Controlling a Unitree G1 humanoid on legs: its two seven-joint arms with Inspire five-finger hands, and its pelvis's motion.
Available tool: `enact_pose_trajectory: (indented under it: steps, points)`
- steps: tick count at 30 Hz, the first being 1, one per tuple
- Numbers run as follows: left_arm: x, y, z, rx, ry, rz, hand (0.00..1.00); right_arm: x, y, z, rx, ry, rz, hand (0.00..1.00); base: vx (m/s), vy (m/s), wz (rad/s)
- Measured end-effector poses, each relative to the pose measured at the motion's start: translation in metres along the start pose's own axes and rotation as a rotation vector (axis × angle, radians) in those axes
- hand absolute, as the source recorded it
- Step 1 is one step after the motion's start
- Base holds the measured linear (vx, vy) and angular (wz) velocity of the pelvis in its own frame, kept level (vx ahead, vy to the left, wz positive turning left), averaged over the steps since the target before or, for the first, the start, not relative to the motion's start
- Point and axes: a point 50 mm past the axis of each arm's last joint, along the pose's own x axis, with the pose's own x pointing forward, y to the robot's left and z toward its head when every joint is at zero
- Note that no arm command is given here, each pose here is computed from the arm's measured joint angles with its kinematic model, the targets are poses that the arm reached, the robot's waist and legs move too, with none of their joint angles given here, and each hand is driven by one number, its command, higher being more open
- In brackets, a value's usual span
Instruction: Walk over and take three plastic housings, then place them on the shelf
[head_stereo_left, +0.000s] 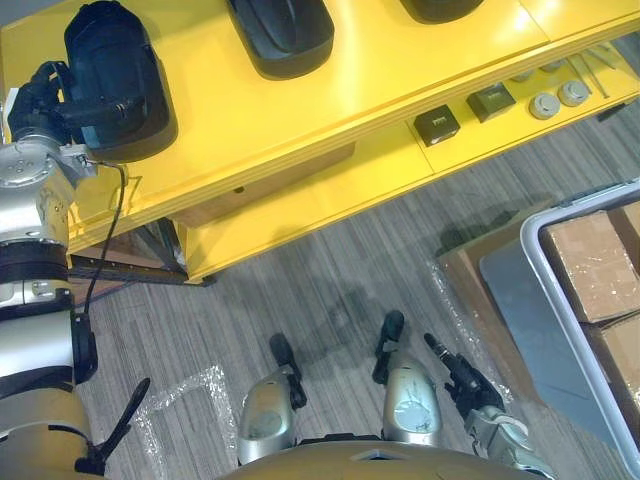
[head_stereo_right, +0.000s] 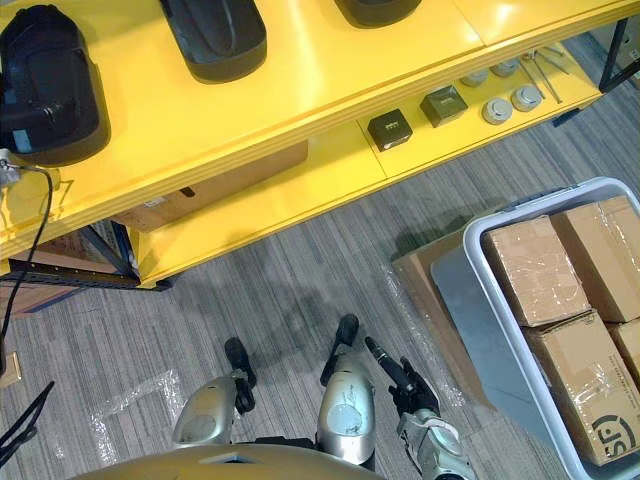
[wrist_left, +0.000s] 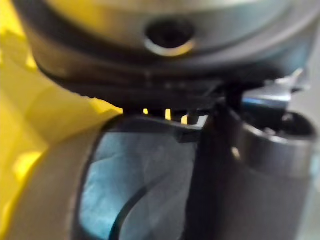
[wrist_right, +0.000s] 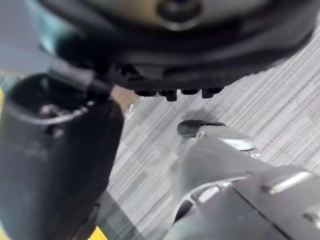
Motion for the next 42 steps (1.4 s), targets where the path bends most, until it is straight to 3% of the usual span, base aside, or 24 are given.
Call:
enact_pose_trajectory:
  steps: [11, 23, 28, 32, 36, 42]
  points:
    - [0.001, 0.003, 0.003, 0.05, -0.013, 0.152, 1.0, -0.001, 0.003, -0.004, 0.007, -0.003, -0.015, 1.0, -0.01, -0.002, -0.01]
    - [-0.012, 0.011, 0.039, -0.258, -0.266, 0.122, 1.0, -0.011, 0.001, -0.034, 0.054, 0.075, -0.049, 1.0, 0.02, 0.005, 0.0]
    - [-0.032, 0.025, 0.045, -0.388, -0.414, 0.07, 1.0, -0.017, 0.003, -0.057, 0.117, 0.151, -0.079, 1.0, 0.09, 0.014, 0.02]
    - [-0.059, 0.043, 0.044, -0.35, -0.544, 0.063, 1.0, -0.02, 0.0, -0.065, 0.136, 0.184, -0.1, 1.0, 0.05, 0.038, -0.02]
    - [-0.095, 0.047, 0.015, -0.277, -0.612, 0.052, 1.0, -0.031, -0.008, -0.079, 0.139, 0.223, -0.141, 1.0, -0.01, 0.009, 0.08]
    - [-0.135, 0.031, -0.076, -0.187, -0.366, -0.044, 1.0, -0.038, -0.013, -0.088, 0.139, 0.252, -0.171, 1.0, -0.08, -0.022, 0.17]
